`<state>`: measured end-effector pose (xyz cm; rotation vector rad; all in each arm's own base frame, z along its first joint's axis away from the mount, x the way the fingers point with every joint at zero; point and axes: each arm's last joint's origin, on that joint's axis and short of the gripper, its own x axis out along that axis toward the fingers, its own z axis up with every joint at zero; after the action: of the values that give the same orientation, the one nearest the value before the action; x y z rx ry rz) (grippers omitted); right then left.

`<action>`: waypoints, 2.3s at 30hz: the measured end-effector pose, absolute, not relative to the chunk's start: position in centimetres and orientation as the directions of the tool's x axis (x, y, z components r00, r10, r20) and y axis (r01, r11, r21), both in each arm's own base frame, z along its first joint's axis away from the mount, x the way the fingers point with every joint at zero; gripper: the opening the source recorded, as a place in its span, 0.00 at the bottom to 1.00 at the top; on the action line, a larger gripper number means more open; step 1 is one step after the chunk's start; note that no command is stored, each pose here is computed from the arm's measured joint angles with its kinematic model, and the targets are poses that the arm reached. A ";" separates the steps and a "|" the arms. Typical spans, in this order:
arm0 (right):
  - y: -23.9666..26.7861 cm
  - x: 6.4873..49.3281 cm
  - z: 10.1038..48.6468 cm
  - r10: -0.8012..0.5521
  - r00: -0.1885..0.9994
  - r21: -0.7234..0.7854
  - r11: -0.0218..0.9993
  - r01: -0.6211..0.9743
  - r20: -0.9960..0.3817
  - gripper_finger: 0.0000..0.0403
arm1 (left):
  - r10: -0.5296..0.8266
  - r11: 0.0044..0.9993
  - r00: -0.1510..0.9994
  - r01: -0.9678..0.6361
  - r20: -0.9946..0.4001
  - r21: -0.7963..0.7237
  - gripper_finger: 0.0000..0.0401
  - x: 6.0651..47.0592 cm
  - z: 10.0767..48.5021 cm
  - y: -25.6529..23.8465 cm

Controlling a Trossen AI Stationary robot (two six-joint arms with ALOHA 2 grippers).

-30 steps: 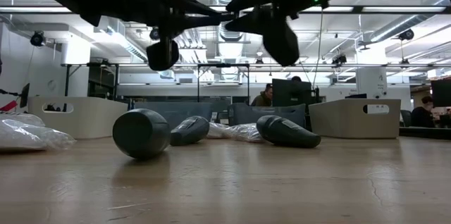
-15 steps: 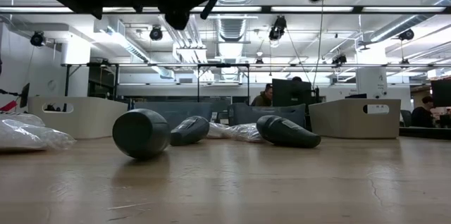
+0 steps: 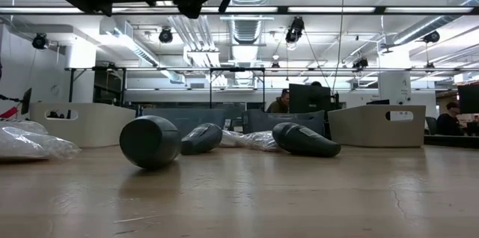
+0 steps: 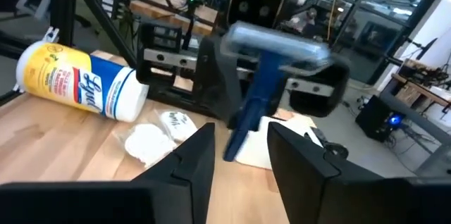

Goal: Pick & Place Travel size toiletries
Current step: Put the blue razor into the left black bin

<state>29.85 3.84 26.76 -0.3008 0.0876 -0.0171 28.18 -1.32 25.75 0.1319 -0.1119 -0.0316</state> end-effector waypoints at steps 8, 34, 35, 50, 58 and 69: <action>3.8 31.5 27.0 -0.041 0.995 -0.304 0.953 0.013 -0.086 0.25 | -0.034 0.989 0.992 0.016 0.118 0.147 0.07 28.2 26.0 -1.3; 2.1 31.9 27.4 -0.093 0.989 -0.211 0.975 0.067 -0.113 0.07 | 0.021 0.988 0.994 -0.037 0.111 0.147 0.22 28.1 26.0 -1.1; 1.9 31.9 27.4 -0.100 0.988 -0.198 0.977 0.075 -0.119 0.07 | 0.023 0.987 0.994 -0.040 0.108 0.153 0.23 28.0 26.1 -1.1; -4.8 33.7 26.2 -0.247 0.941 -0.012 0.968 0.251 -0.229 0.07 | -0.036 0.982 0.991 0.059 -0.127 0.182 0.29 25.1 26.3 -2.4; -9.2 38.3 26.0 -0.280 0.884 0.023 0.950 0.311 -0.373 0.07 | -0.111 0.969 0.953 0.167 -0.281 0.184 0.29 24.5 24.8 -4.3; -15.6 42.1 26.8 -0.307 0.849 0.153 0.902 0.404 -0.429 0.07 | -0.199 0.944 0.884 0.290 -0.424 0.161 0.29 23.4 23.3 -6.8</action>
<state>42.09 -15.60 26.76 0.2425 0.4096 -0.3784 23.43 -6.85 23.33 0.2231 0.4157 -0.2564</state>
